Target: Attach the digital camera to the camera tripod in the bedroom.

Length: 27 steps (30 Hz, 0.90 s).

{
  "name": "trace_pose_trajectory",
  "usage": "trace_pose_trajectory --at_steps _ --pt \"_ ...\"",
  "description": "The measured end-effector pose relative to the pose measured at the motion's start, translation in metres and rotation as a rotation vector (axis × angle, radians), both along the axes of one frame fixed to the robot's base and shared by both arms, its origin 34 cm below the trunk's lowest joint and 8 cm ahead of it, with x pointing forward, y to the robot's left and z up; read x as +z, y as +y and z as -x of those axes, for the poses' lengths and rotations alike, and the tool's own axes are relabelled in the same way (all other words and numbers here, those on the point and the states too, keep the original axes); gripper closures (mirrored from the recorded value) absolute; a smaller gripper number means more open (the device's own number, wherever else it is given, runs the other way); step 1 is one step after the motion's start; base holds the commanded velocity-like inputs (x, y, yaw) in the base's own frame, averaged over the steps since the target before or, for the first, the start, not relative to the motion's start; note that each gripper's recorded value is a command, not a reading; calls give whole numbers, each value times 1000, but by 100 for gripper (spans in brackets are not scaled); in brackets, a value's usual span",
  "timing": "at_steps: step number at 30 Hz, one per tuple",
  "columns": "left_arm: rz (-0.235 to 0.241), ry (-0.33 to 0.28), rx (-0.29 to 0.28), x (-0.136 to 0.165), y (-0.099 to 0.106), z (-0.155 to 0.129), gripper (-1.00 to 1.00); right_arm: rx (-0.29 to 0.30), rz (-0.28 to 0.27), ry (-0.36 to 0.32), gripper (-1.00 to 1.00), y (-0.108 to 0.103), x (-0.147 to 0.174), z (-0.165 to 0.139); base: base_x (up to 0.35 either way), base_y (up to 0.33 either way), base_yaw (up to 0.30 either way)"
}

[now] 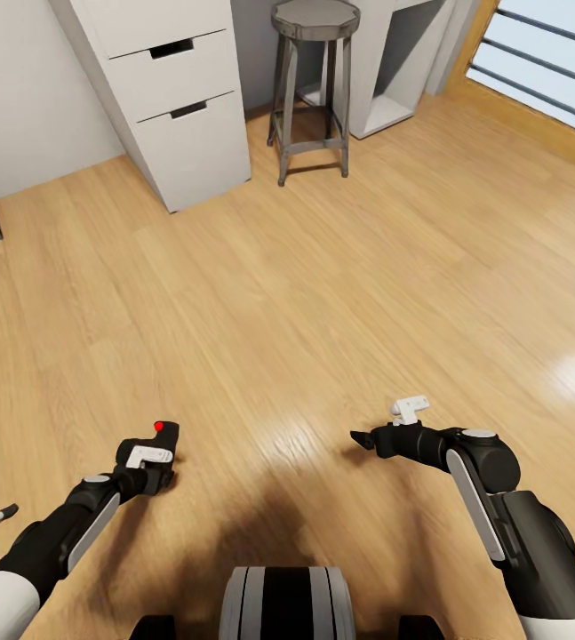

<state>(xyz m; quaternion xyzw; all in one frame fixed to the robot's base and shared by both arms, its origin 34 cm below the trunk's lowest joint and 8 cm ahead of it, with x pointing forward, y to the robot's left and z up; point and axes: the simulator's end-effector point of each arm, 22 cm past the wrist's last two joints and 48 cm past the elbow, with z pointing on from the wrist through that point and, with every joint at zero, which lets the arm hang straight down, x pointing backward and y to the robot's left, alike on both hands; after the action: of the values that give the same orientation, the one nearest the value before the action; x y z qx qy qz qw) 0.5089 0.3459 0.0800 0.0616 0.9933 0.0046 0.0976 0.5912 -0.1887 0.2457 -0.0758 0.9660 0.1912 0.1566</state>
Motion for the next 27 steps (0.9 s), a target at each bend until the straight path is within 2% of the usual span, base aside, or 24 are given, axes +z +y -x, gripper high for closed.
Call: trace_pose_trajectory --at_steps 10,11,27 --pt "9 -2 1 -1 -5 0 -100 0 -2 0 -100 0 0 0 0 0 0" --pt "9 -2 1 -1 -5 0 100 0 -2 0 -100 0 0 0 0 0 0" --pt "16 9 10 -4 -6 5 100 0 -2 1 -100 0 0 0 0 0 0"
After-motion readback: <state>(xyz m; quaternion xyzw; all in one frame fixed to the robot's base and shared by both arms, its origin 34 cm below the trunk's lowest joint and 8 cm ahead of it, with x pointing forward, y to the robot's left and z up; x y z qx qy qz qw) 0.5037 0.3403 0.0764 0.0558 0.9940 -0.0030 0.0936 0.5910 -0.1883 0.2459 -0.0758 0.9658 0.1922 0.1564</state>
